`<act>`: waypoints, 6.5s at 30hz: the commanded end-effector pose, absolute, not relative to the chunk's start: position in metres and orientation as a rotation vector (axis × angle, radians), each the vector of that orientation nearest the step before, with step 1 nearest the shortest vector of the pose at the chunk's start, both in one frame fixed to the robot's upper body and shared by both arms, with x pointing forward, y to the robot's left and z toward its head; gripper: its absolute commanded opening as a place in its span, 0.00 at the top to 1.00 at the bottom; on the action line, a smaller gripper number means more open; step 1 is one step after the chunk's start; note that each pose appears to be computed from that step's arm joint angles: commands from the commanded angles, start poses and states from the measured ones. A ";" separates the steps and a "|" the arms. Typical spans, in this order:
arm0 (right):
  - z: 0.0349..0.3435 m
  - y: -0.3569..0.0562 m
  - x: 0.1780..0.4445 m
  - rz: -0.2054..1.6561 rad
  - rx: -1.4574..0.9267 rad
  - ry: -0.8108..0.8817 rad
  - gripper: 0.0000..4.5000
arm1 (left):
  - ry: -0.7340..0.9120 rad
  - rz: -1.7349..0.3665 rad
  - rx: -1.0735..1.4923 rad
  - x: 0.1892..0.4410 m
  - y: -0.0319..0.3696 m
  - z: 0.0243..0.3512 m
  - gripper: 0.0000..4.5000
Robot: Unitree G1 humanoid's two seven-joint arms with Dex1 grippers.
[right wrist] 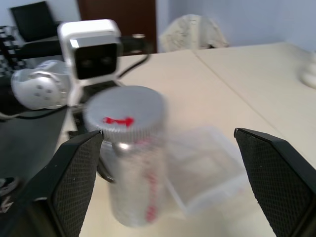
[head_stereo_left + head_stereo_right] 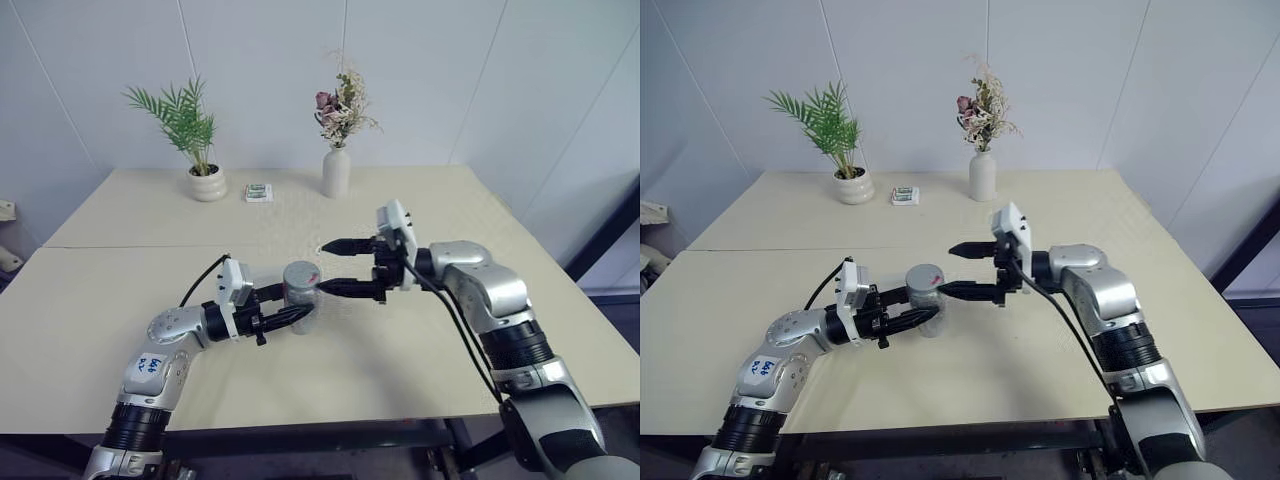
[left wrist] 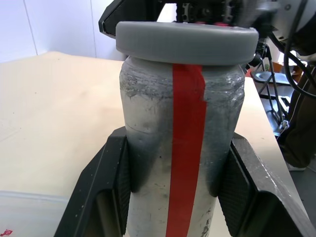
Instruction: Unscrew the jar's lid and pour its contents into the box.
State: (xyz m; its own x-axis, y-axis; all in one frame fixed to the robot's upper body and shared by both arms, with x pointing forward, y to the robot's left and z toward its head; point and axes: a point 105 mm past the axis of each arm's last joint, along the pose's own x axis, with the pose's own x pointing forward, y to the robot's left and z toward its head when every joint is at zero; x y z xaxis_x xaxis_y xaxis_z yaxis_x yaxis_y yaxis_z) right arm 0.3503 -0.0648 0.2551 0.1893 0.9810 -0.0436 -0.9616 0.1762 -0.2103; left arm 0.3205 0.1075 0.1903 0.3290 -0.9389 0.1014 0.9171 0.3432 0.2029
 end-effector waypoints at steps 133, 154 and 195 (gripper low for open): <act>0.268 -0.071 0.352 1.363 -0.210 -0.109 0.01 | -0.298 -1.210 0.091 0.320 0.099 0.201 0.57; 0.271 -0.035 0.329 1.519 -0.170 -0.102 0.01 | -0.298 -1.210 0.082 0.321 0.098 0.199 0.57; 0.301 -0.018 0.313 1.628 0.111 -0.136 0.44 | -0.293 -1.209 0.084 0.319 0.098 0.199 0.57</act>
State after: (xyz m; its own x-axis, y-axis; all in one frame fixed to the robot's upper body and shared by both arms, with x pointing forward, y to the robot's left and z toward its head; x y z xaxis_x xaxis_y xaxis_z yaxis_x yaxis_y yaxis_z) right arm 0.3264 -0.0173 0.2707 -0.0062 0.9965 0.0830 -0.9992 -0.0094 0.0383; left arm 0.3245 0.1000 0.1906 0.3447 -0.9249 0.1605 0.9103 0.3711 0.1835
